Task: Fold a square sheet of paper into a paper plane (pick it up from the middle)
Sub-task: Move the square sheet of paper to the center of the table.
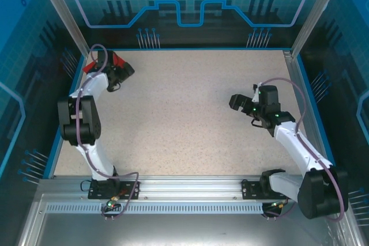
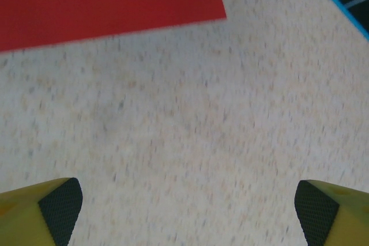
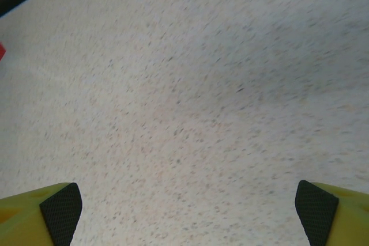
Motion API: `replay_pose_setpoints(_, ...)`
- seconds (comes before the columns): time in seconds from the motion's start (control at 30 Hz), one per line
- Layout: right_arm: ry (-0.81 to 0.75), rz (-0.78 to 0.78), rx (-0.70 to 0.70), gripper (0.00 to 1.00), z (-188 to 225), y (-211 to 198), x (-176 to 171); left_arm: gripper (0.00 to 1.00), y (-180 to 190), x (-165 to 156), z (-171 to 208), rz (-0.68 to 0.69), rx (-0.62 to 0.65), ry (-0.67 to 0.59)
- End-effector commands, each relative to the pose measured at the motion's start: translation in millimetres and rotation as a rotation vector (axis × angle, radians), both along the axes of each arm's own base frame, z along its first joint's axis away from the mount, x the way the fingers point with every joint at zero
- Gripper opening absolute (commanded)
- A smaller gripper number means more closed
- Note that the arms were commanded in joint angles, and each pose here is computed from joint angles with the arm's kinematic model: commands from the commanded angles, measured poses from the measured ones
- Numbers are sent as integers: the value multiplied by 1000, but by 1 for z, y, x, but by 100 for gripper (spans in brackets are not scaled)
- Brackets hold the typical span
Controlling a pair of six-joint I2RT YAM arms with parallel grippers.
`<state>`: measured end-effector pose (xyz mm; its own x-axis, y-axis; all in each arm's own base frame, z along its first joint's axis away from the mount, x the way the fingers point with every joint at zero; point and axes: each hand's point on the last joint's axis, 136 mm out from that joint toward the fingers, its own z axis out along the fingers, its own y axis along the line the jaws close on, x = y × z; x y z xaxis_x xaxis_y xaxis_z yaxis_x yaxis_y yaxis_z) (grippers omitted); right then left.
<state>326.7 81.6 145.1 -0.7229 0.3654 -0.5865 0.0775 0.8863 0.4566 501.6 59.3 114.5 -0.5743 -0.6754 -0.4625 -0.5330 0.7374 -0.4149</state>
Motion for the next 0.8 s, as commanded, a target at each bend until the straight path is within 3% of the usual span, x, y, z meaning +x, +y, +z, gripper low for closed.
replay_pose_setpoints(0.0, -2, 66, 30, 99, 13, 23, 5, 99, 14, 27, 10, 22, -63, -4)
replay_pose_setpoints(0.4, 57, 152, -34, 99, 12, 66, 28, 99, 69, 85, -23, 193, -135, 49)
replay_pose_setpoints(0.77, 118, 216, -112, 99, -6, 93, 39, 99, 73, 91, -68, 253, -257, 137)
